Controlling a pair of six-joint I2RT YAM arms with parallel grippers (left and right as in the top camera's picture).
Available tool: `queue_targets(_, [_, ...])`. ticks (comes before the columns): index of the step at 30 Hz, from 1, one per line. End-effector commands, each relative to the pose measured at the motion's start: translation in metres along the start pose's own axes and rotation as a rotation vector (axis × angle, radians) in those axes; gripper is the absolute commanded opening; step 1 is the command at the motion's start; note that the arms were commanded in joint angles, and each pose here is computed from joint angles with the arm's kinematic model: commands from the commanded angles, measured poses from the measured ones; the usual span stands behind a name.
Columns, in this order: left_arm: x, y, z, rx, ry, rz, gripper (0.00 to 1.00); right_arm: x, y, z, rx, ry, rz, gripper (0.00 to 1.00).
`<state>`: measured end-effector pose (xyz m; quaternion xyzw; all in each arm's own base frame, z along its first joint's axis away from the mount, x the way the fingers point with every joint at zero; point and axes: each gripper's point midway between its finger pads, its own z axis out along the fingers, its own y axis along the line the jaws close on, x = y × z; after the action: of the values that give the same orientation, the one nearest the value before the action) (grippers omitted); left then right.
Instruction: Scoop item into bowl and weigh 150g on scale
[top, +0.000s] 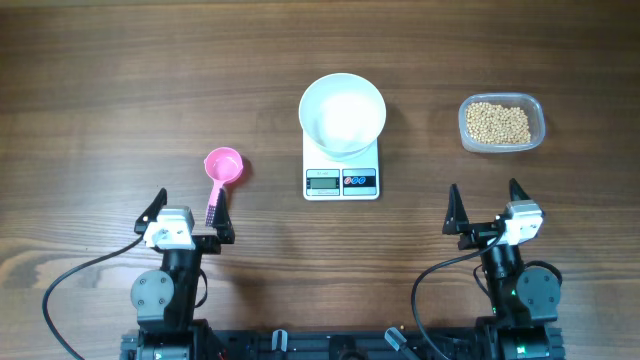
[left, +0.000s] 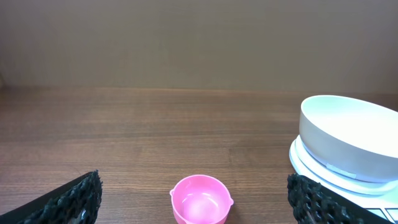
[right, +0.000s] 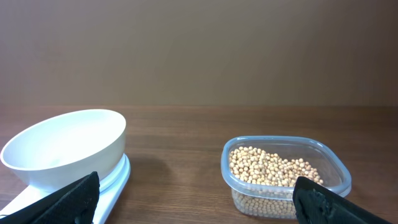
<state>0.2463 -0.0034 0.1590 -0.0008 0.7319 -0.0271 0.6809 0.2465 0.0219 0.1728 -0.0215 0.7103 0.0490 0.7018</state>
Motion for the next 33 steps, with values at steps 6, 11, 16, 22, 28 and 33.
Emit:
queue_targets(6, [0.002,-0.001,0.000,0.008,0.000,0.011,1.00,-0.002,0.004,-0.001,-0.020,-0.010,-0.011,1.00])
queue_targets(11, [0.002,-0.002,0.000,0.015,0.000,0.011,1.00,-0.002,0.004,-0.001,-0.021,-0.010,-0.011,1.00])
queue_targets(16, [-0.001,-0.002,0.000,0.016,-0.010,0.012,1.00,-0.002,0.004,-0.001,-0.020,-0.010,-0.011,1.00])
queue_targets(22, [-0.027,-0.005,-0.002,0.033,-0.112,-0.030,1.00,-0.002,0.004,-0.001,-0.020,-0.010,-0.011,1.00])
queue_targets(28, [-0.071,-0.007,-0.012,0.045,-0.229,-0.074,1.00,-0.002,0.004,-0.001,-0.021,-0.010,-0.011,1.00])
queue_targets(33, [-0.114,-0.009,-0.026,0.048,-0.306,-0.066,1.00,-0.002,0.004,-0.001,-0.020,-0.010,-0.011,1.00])
